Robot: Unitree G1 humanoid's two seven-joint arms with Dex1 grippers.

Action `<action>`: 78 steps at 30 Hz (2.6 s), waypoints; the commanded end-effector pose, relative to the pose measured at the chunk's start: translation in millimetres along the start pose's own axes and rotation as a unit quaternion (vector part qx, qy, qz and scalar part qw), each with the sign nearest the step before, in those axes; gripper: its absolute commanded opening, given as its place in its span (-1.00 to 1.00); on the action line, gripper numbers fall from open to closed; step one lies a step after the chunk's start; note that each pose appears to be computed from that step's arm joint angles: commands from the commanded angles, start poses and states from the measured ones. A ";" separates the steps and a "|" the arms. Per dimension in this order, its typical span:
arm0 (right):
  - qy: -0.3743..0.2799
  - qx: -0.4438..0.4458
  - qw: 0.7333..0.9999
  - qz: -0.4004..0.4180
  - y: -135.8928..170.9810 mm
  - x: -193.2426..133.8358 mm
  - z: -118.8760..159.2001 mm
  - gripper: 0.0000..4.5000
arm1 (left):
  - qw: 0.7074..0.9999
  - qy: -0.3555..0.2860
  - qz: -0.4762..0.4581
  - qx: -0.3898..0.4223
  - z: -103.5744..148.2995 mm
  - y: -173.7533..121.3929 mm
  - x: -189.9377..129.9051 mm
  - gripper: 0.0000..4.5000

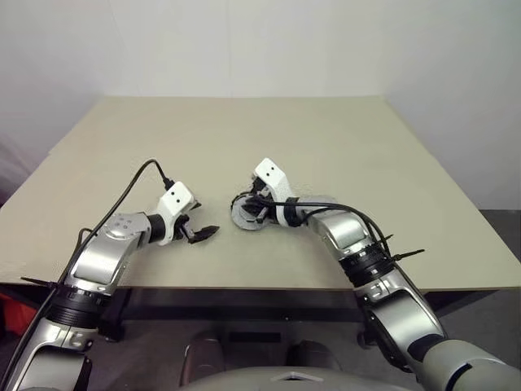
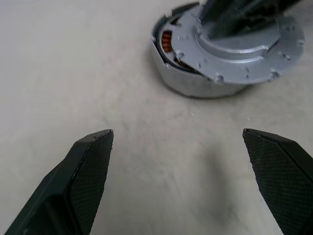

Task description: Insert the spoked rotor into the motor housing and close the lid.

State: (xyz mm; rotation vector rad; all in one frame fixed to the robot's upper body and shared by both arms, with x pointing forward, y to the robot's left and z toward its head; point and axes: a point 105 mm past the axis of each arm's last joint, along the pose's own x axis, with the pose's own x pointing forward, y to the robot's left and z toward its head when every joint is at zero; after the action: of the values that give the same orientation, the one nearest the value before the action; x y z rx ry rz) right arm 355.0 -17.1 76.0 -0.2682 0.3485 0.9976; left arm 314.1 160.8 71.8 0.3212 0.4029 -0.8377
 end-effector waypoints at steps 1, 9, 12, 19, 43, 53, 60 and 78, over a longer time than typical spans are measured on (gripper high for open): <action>-0.025 -0.016 1.000 0.002 -2.9 -5.7 4.5 -0.68 | 1.000 -0.019 -0.003 0.009 10.5 -1.2 -7.1 1.00; -0.074 -0.053 0.996 0.023 -7.6 -26.0 23.2 -0.68 | 0.999 -0.044 -0.025 0.001 4.4 -6.9 -10.0 1.00; -0.073 -0.088 0.993 0.028 -4.9 -28.9 21.8 -0.68 | 0.997 -0.055 -0.045 -0.001 8.7 -5.4 -18.0 1.00; -0.076 -0.085 0.992 0.053 4.7 -26.0 13.6 -0.68 | 0.996 -0.065 -0.053 0.006 16.7 14.3 -42.3 1.00; -0.075 -0.099 0.991 0.041 1.2 -10.2 -8.7 0.79 | 0.997 -0.061 -0.055 -0.010 1.5 20.6 -44.9 1.00; -0.060 -0.064 0.994 0.068 8.3 -11.2 -14.7 0.79 | 0.997 -0.056 -0.046 -0.010 -0.5 23.1 -45.0 1.00; -0.065 -0.047 0.996 0.046 1.0 -5.7 -14.6 0.43 | 0.998 -0.055 -0.042 -0.003 0.1 23.4 -44.7 1.00; -0.084 0.001 0.996 0.029 -6.8 7.1 16.3 0.43 | 0.997 -0.056 -0.043 -0.006 -2.9 17.9 -42.8 1.00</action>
State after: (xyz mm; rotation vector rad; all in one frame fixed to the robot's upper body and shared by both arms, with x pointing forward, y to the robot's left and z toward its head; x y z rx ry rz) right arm 363.7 -16.6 76.4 -0.1285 0.2617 1.0592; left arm 298.8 203.6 79.2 0.2155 0.3672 -0.9301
